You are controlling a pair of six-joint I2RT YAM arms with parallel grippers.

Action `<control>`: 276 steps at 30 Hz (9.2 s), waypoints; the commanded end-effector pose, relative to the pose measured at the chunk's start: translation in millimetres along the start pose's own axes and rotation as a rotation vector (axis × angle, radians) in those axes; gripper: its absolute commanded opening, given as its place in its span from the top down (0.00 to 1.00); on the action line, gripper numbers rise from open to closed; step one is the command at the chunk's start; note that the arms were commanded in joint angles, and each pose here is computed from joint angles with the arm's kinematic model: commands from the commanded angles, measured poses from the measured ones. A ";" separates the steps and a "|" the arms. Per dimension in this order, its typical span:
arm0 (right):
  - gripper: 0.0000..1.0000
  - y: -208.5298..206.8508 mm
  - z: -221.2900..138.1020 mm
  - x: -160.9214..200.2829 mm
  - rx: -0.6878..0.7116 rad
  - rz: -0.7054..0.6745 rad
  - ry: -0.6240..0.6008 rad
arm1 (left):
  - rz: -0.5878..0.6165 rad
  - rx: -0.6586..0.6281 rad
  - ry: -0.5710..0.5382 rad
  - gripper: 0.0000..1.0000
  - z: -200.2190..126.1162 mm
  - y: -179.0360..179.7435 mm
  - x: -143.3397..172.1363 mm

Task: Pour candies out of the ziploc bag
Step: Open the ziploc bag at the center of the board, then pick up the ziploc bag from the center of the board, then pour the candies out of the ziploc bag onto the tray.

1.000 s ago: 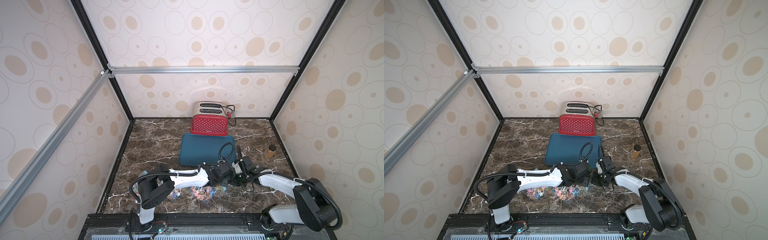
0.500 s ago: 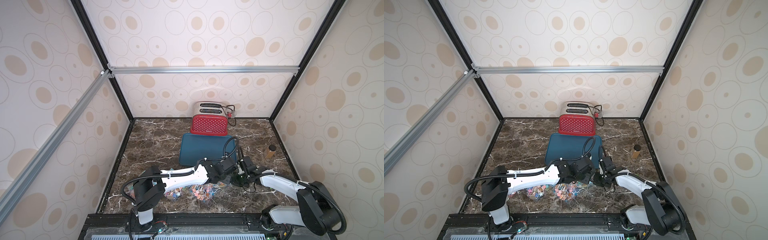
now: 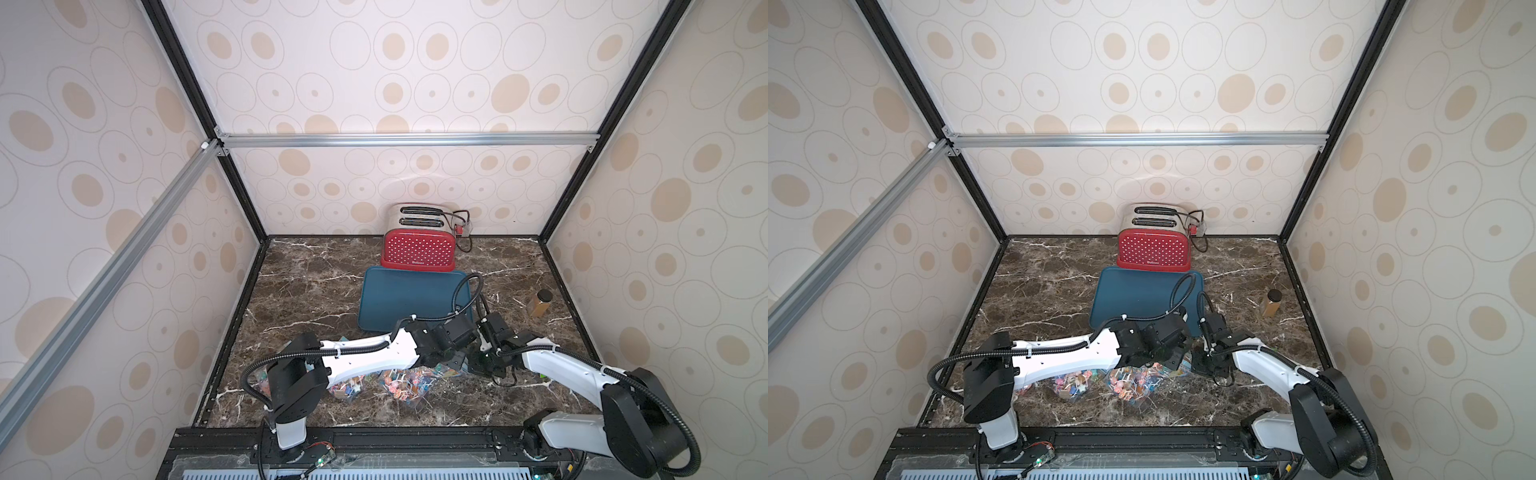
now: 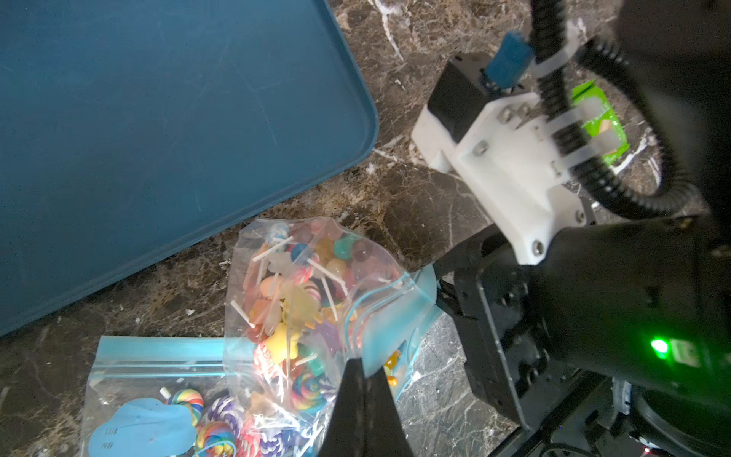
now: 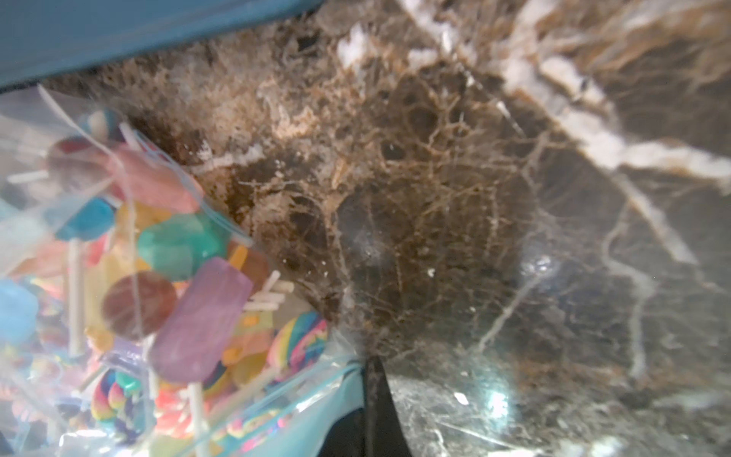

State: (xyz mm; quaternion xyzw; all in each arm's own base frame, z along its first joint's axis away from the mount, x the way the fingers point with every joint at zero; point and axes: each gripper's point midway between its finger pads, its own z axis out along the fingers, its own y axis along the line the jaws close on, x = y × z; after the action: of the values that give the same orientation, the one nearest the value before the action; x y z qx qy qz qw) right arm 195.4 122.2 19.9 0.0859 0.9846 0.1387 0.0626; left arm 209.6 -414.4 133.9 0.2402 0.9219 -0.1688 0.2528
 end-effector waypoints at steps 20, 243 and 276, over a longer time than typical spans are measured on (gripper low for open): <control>0.42 20.7 -77.4 4.6 -0.134 0.013 -0.122 | -0.045 -0.047 -0.101 0.48 -35.1 45.7 -46.5; 1.00 212.9 -17.3 -195.1 -0.384 -0.184 -0.119 | -0.324 -0.053 0.051 0.51 57.9 260.4 -63.9; 1.00 207.8 -15.6 -190.4 -0.345 -0.194 -0.125 | -0.338 0.100 -0.147 1.00 37.3 249.4 -119.7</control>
State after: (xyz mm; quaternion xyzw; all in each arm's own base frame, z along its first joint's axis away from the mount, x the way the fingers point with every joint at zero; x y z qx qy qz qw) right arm 414.7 280.5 102.7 -0.0071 0.9442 0.2987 0.1383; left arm 435.2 -266.3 69.4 0.0795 0.9377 -0.2536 0.2241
